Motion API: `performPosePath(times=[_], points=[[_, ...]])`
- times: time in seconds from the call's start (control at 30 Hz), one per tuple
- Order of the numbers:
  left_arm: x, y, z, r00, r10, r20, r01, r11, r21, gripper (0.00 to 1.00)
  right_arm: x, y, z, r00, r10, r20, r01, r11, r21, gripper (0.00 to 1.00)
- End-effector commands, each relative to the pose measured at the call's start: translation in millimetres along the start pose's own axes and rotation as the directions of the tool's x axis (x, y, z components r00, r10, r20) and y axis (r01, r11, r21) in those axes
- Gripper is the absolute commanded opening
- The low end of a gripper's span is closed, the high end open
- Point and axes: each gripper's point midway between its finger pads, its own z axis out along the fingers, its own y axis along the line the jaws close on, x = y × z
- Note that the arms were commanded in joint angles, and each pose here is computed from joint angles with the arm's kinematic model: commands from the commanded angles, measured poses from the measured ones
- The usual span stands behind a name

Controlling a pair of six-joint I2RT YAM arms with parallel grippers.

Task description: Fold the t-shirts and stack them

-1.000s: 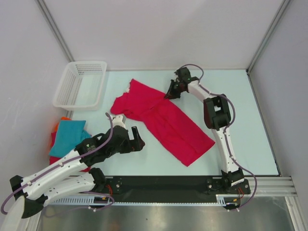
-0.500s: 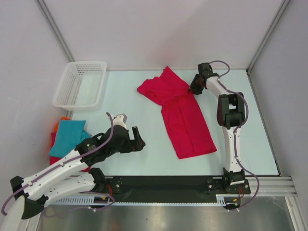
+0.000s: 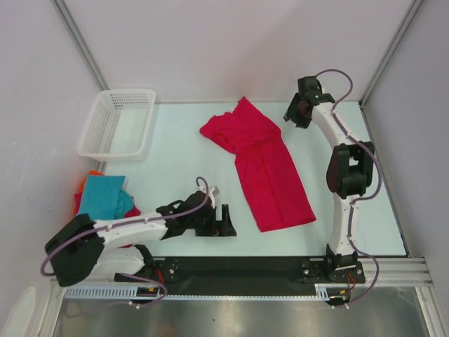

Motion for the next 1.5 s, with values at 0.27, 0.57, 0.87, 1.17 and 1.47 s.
performPosePath(times=[0.27, 0.57, 0.87, 1.17, 1.47], points=[[0.3, -122.8, 61.7, 0.986, 0.152, -0.075, -0.119, 0.935, 0.334, 1.0, -3.8, 0.5, -158.9, 0.982, -0.044, 0.183, 0.066, 0.991, -0.115, 0.56], [30.6, -146.3, 95.7, 0.978, 0.136, -0.158, -0.064, 0.917, 0.394, 1.0, 28.9, -2.9, -189.5, 0.984, -0.083, 0.157, 0.107, 0.982, -0.156, 0.56], [28.3, -147.4, 103.9, 0.973, 0.156, -0.171, -0.089, 0.933, 0.348, 0.99, 47.5, -3.9, -224.7, 0.978, -0.117, 0.171, 0.151, 0.969, -0.197, 0.56], [-14.2, -62.7, 53.1, 0.977, 0.196, 0.087, -0.187, 0.977, -0.106, 0.99, 56.6, 7.2, -235.0, 0.974, -0.143, 0.173, 0.181, 0.957, -0.229, 0.56], [-29.8, -87.0, 78.1, 0.947, 0.146, 0.287, -0.163, 0.986, 0.035, 0.99, 61.6, 5.5, -231.0, 0.974, -0.158, 0.162, 0.188, 0.964, -0.19, 0.56]])
